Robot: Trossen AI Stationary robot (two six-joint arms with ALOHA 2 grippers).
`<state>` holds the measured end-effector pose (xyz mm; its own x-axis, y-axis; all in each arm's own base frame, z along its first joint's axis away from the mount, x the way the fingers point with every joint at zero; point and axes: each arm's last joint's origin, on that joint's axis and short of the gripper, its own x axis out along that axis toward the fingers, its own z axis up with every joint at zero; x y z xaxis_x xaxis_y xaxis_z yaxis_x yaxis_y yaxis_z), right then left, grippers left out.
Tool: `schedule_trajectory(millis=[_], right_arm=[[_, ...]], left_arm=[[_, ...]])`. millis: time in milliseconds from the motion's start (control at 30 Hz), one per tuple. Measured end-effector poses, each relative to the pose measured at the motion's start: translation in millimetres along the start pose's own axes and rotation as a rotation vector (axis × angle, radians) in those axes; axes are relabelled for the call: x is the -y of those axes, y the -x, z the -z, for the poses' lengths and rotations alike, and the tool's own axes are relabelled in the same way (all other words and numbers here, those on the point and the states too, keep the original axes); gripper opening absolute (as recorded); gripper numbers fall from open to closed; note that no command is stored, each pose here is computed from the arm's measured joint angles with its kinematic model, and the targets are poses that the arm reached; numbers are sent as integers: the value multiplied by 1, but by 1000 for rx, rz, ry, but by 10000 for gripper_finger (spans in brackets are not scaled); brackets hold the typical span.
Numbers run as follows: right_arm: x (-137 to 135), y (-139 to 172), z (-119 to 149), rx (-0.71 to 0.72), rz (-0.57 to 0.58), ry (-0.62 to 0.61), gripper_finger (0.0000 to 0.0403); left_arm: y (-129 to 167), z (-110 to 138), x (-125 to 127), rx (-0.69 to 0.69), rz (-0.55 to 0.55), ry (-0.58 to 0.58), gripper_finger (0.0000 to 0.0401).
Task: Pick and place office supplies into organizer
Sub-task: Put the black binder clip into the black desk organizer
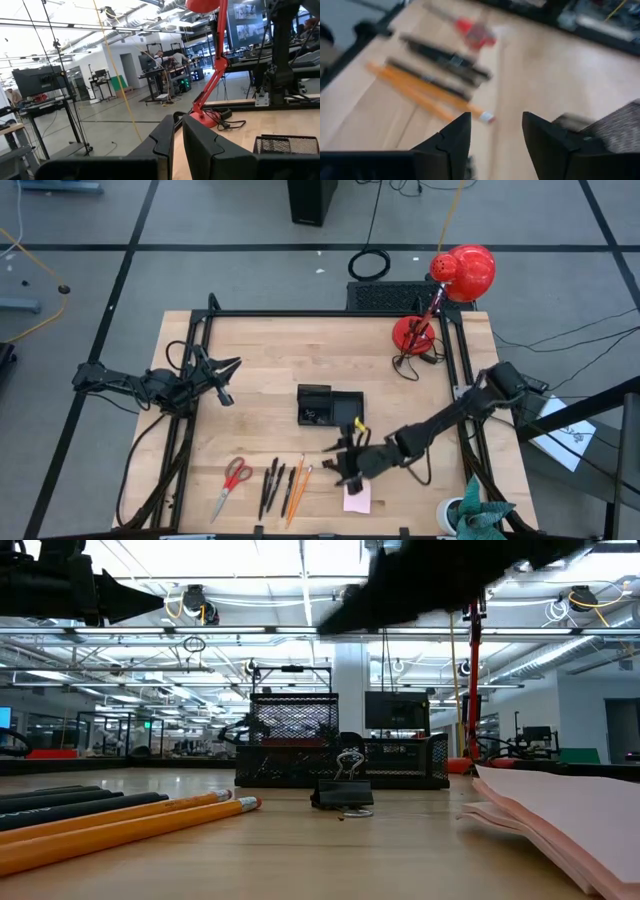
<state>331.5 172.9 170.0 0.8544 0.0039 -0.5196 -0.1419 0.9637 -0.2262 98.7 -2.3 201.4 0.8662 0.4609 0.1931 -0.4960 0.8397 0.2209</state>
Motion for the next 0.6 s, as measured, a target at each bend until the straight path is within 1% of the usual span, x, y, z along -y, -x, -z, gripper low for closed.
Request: schedule_trajectory(millis=[133, 233, 300, 433, 600], right_arm=[[-12, -15, 19, -61, -57, 60, 172], [-10, -24, 27, -87, -112, 85, 172], [-7, -29, 30, -97, -148, 70, 172], [2, -33, 32, -113, -159, 30, 173], [7, -33, 48, -139, -146, 24, 166]], left_arm=[[0, 0, 0, 1, 0, 1, 47], [0, 0, 0, 2, 0, 1, 47], [0, 0, 0, 1, 0, -2, 47], [0, 0, 0, 4, -1, -23, 47], [0, -1, 0, 4, -1, -23, 47]])
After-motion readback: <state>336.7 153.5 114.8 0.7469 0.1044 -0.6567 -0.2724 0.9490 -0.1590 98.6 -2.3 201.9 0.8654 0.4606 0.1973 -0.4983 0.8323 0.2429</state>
